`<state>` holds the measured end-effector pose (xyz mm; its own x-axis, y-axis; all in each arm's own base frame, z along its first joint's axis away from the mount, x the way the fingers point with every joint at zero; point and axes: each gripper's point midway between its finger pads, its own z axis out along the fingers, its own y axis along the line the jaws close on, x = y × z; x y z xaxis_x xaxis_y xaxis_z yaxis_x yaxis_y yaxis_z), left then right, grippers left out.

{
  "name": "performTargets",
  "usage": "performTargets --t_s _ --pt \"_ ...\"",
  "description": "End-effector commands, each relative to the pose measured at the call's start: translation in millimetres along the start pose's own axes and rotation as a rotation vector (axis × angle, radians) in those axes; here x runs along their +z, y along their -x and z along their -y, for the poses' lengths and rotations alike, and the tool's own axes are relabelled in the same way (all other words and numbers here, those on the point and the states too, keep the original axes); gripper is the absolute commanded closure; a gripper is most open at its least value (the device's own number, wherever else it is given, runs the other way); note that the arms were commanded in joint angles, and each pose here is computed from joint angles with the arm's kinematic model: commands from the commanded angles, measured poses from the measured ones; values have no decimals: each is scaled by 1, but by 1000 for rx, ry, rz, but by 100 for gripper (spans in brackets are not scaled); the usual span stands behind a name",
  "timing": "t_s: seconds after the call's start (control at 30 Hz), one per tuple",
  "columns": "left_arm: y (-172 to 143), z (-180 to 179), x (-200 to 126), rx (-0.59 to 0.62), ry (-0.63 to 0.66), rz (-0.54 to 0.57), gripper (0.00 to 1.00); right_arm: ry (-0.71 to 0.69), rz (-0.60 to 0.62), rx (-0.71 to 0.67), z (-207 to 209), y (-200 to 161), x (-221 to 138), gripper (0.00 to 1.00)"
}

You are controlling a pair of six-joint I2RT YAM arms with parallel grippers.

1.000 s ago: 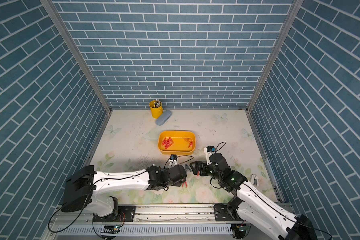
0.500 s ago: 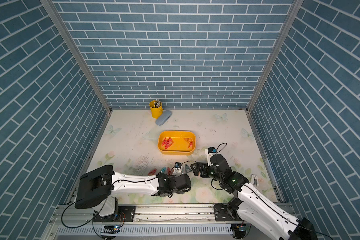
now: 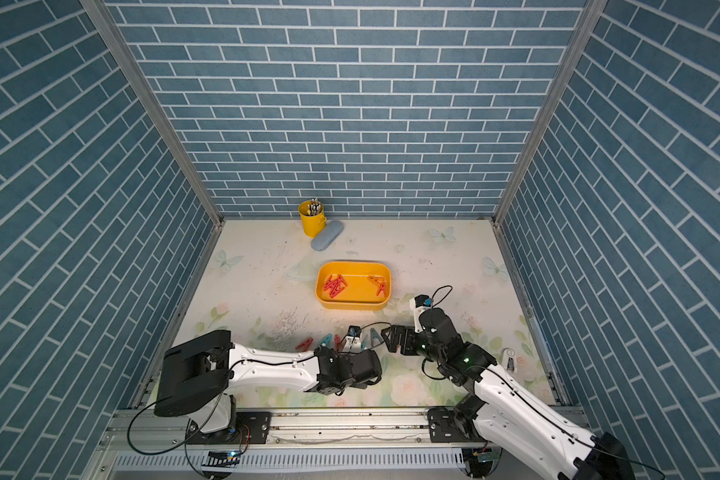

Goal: Take the clothespins out of the storage box
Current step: Place the clothespin at the center of the board, then pick up the clothespin from the storage box.

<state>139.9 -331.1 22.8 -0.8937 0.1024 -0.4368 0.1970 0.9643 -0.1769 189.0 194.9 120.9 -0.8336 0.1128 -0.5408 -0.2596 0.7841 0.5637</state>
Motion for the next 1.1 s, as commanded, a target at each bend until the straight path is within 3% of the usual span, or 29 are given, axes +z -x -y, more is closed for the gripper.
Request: performTargets --t_s 0.0,0.1,0.2,0.27,0.43,0.67,0.97,1.07 --pt "12 2 -10 13 15 27 63 7 3 11 -4 4 -1 1" --pt "23 3 -20 10 22 42 59 3 10 0 -7 10 0 0" --pt "39 3 -31 -5 9 62 48 -4 18 -13 -11 17 1 0" --pt "54 2 -40 -10 1 82 47 -10 24 -25 -14 24 3 1" --pt "96 -8 -58 -38 -16 131 32 -22 43 -48 -21 41 11 1" --pt "151 -40 -69 -113 -39 181 0 -49 48 -88 -32 65 30 0" --pt "203 -94 -69 -226 17 255 1 -130 33 -186 -37 96 64 1" --pt "215 -106 -70 -244 18 283 0 -153 18 -232 -40 106 78 14"
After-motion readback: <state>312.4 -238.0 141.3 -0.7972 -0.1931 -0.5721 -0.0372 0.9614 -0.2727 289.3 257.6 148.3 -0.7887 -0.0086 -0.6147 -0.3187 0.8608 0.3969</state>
